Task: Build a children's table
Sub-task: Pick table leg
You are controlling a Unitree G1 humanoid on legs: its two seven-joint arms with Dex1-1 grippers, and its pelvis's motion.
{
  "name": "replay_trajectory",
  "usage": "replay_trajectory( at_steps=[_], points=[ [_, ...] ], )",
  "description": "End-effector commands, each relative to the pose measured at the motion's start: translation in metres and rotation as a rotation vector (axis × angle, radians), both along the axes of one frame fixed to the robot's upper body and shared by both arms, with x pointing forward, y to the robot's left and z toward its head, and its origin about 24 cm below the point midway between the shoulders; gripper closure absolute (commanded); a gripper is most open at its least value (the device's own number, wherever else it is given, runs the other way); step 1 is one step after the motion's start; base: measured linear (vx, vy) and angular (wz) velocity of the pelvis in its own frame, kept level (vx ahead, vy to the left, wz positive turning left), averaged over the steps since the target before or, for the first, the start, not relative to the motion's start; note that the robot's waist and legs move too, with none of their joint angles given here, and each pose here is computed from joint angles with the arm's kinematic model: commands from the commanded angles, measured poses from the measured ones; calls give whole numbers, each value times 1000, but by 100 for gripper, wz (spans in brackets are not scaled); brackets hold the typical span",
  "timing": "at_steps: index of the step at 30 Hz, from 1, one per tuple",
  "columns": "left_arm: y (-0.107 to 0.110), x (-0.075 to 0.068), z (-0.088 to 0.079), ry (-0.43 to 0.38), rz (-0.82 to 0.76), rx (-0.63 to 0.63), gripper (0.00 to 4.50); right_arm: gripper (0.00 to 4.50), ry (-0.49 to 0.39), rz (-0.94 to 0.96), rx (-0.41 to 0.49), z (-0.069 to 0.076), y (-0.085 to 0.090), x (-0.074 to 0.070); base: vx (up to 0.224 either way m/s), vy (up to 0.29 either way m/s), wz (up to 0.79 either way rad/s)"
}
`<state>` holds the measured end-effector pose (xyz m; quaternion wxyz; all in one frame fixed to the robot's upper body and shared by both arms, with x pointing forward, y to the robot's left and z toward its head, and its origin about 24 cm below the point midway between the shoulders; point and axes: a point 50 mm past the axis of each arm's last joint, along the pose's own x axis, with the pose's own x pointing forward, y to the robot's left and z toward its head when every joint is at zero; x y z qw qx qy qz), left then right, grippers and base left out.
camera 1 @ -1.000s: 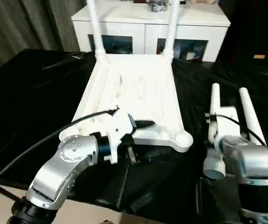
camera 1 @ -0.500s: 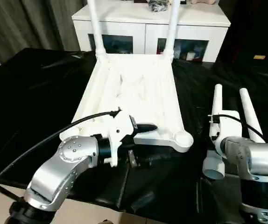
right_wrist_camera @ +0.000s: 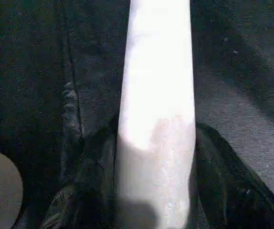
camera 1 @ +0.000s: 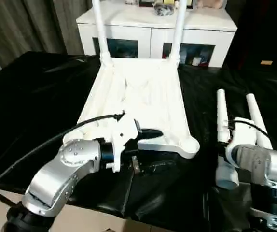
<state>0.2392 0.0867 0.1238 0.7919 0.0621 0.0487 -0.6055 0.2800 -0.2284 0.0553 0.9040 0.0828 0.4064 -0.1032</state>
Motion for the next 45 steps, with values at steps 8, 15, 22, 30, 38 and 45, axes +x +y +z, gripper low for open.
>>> replay_trajectory(
  at_steps=[8, 15, 22, 30, 38, 45],
  points=[
    [5, 22, 16, -90, 176, -43, 0, 266, -368, 30, 11, 48, -2, 22, 0, 0, 0],
    [4, 58, 41, 49, 466, -332, 0, 267, -703, 290, 254, 99, 25, 33, 0, 0, 0],
    [-21, 66, 71, 306, 345, -632, 0, 267, -793, 666, 646, 102, 69, 12, 0, 0, 0],
    [-38, 69, 78, 427, 298, -609, 0, 267, -800, 842, 715, 104, 85, 1, 0, 0, 0],
    [-37, 70, 73, 451, 337, -561, 0, 267, -783, 911, 626, 100, 90, -4, 0, 0, 0],
    [-41, 71, 65, 460, 379, -515, 0, 268, -821, 974, 384, 99, 106, -2, 0, 0, 0]
  ],
)
